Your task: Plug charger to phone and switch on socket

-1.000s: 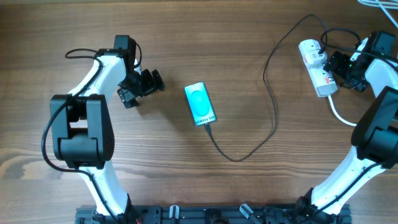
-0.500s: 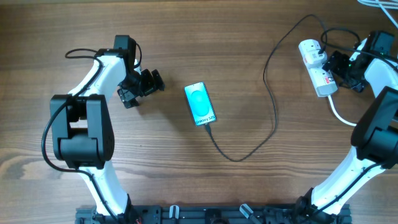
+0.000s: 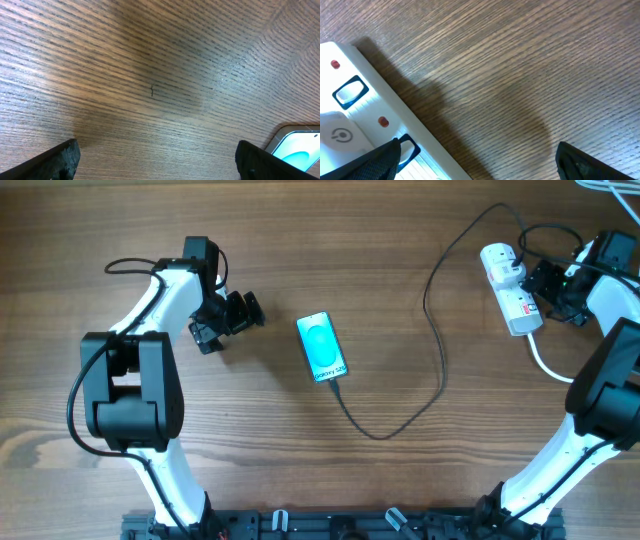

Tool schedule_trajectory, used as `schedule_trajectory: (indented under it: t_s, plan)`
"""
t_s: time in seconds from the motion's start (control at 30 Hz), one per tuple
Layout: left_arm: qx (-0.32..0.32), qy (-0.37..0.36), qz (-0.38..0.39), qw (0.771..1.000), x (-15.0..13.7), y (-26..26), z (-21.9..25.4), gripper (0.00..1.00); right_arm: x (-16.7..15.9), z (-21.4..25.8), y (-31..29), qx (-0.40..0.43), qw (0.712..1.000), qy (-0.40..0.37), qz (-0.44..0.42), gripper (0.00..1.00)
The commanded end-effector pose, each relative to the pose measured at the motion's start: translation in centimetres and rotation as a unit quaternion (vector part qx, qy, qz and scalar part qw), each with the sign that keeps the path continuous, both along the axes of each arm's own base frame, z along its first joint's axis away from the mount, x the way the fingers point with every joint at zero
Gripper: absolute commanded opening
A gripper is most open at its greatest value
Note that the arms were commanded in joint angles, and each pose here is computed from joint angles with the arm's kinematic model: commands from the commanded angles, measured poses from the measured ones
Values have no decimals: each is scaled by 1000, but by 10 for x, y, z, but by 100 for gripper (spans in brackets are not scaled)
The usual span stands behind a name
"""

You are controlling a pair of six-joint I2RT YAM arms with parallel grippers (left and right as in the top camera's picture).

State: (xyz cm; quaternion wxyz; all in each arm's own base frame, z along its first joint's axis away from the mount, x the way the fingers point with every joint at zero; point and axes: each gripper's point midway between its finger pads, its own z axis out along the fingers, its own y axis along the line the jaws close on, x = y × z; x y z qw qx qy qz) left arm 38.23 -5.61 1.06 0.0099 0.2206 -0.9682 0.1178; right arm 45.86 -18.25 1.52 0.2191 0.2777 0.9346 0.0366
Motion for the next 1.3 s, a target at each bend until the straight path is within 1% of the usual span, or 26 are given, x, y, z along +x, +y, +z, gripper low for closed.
schedule_trajectory:
  t_s: [0.0, 0.47, 0.73, 0.8, 0.9, 0.97, 1.03, 1.07, 1.13, 1.27]
  plan:
    - [-2, 4, 0, 1000, -1, 0, -3, 100, -9, -18, 11, 29, 999, 22, 6, 100]
    - [-2, 4, 0, 1000, -1, 0, -3, 100, -7, -20, 31, 33, 999, 31, 28, 100]
    - [-2, 3, 0, 1000, -1, 0, -3, 100, -7, -20, 31, 33, 999, 32, 27, 99]
    - [-2, 3, 0, 1000, -1, 0, -3, 100, -6, -11, 25, 28, 999, 28, 22, 98]
    - [-2, 4, 0, 1000, -1, 0, -3, 100, -7, 21, 14, 22, 1000, 14, 11, 97]
    - [-2, 4, 0, 1000, -1, 0, -3, 100, -11, 47, 15, 17, 1000, 3, 10, 97]
    - [-2, 4, 0, 1000, -1, 0, -3, 100, -20, 63, 25, 23, 1000, 7, 17, 99]
    - [-2, 3, 0, 1000, -1, 0, -3, 100, -28, 68, 42, 41, 998, 20, 43, 99]
    - [-2, 4, 0, 1000, -1, 0, -3, 100, -36, 66, 62, 69, 994, 36, 70, 100]
    - [-2, 4, 0, 1000, -1, 0, -3, 100, -62, 54, 109, 104, 983, 105, 110, 100]
